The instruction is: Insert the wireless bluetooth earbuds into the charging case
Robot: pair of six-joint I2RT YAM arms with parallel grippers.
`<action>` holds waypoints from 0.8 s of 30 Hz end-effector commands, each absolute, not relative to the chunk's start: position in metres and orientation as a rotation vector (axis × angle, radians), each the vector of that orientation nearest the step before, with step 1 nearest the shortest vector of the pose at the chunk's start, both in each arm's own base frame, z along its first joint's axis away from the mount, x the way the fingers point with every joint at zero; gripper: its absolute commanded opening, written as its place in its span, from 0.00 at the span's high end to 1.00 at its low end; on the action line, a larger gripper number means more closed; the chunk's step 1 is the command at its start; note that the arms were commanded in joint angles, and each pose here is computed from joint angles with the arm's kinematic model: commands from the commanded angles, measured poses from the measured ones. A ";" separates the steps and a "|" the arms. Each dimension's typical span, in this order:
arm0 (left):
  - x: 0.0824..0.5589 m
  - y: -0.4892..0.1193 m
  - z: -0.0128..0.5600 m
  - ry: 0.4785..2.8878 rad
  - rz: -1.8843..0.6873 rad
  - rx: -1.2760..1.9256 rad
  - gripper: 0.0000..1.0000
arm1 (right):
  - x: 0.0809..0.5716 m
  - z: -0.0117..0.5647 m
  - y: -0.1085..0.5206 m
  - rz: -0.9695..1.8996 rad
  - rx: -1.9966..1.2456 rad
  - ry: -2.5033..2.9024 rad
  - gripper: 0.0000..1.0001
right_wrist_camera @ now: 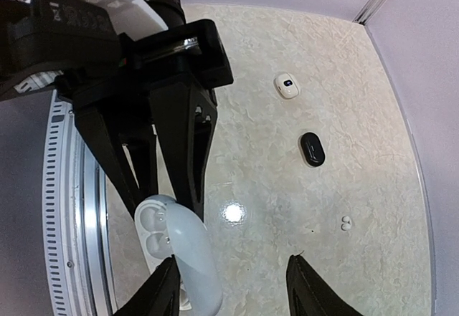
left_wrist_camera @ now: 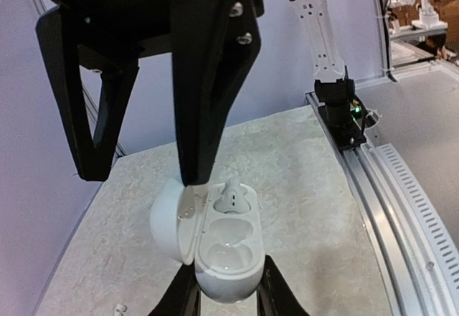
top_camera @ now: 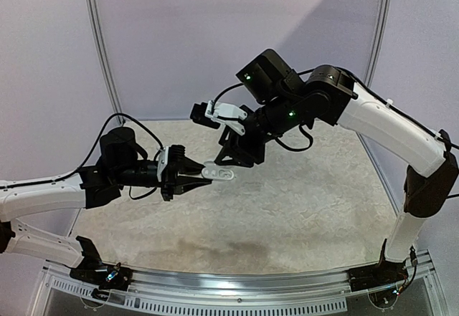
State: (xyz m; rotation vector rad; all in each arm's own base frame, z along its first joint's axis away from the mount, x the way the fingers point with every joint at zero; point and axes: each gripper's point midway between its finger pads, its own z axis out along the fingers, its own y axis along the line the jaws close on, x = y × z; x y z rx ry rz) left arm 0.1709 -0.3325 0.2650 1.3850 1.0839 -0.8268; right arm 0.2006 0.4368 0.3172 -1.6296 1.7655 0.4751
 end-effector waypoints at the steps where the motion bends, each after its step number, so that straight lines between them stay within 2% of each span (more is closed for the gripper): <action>1: 0.176 -0.334 0.260 1.203 -0.935 1.300 1.00 | 0.215 0.313 0.442 0.500 -1.609 1.763 0.48; 7: 0.193 -0.336 0.259 1.311 -0.976 1.183 1.00 | 0.221 0.313 0.449 0.543 -1.610 1.740 0.47; 19: 0.232 -0.337 0.264 1.413 -1.024 1.009 1.00 | 0.246 0.365 0.450 0.723 -1.459 1.616 0.45; 24: 0.256 -0.329 0.264 1.460 -1.003 0.925 1.00 | 0.314 0.386 0.432 0.734 -1.142 1.689 0.42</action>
